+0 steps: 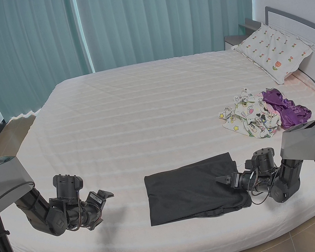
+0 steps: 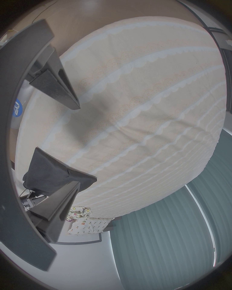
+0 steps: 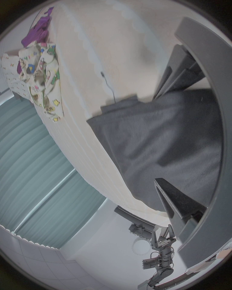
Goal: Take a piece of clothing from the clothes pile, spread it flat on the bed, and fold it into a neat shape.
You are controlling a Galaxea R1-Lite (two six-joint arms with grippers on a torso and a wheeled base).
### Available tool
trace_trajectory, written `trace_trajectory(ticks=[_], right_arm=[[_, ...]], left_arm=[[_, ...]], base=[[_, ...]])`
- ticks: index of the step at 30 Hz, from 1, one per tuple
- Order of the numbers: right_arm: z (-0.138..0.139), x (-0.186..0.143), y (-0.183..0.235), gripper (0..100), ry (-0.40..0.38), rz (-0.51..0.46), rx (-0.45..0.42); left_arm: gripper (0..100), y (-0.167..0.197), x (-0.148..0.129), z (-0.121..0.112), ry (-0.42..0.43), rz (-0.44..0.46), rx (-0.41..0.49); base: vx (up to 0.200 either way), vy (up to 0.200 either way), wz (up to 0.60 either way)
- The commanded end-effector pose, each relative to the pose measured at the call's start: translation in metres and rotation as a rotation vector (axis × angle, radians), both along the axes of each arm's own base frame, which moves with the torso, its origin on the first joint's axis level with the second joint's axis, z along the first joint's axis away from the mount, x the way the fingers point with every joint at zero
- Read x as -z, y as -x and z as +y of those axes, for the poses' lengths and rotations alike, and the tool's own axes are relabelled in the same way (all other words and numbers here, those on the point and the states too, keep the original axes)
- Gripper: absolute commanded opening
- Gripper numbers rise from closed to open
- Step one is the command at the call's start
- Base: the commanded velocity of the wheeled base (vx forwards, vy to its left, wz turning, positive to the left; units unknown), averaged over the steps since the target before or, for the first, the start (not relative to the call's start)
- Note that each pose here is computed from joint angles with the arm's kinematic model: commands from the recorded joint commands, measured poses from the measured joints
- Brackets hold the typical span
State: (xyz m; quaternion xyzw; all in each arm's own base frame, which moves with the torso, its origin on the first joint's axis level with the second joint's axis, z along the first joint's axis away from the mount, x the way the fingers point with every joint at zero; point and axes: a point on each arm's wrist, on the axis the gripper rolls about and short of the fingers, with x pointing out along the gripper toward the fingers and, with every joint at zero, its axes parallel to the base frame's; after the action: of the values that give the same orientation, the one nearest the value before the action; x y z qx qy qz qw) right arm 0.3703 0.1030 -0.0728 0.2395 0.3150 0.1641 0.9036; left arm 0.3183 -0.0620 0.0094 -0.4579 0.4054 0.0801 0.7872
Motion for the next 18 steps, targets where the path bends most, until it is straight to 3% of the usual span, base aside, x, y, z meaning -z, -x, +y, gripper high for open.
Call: trace_trajectory(ticks=[1, 12, 13, 18], right_arm=[[0.0202, 0.0032, -0.0021, 100, -0.006, -0.007, -0.054], [0.0236, 0.003, -0.0023, 100, -0.019, 0.007, -0.092], [0.0236, 0.0024, -0.0025, 0, -0.02, 0.006, -0.093], [0.0234, 0.0026, -0.0017, 0, -0.018, 0.012, -0.092]], left_arm=[[100, 0.0, 0.0002, -0.0005, 0.001, 0.0, 0.001], [100, 0.0, 0.0002, -0.0005, 0.001, 0.0, 0.001], [100, 0.0, 0.0002, -0.0005, 0.001, 0.0, 0.001], [100, 0.0, 0.0002, -0.0005, 0.001, 0.0, 0.001]], base=[[0.0, 0.0, 0.0], [0.0, 0.0, 0.0], [0.0, 0.0, 0.0], [0.0, 0.0, 0.0]])
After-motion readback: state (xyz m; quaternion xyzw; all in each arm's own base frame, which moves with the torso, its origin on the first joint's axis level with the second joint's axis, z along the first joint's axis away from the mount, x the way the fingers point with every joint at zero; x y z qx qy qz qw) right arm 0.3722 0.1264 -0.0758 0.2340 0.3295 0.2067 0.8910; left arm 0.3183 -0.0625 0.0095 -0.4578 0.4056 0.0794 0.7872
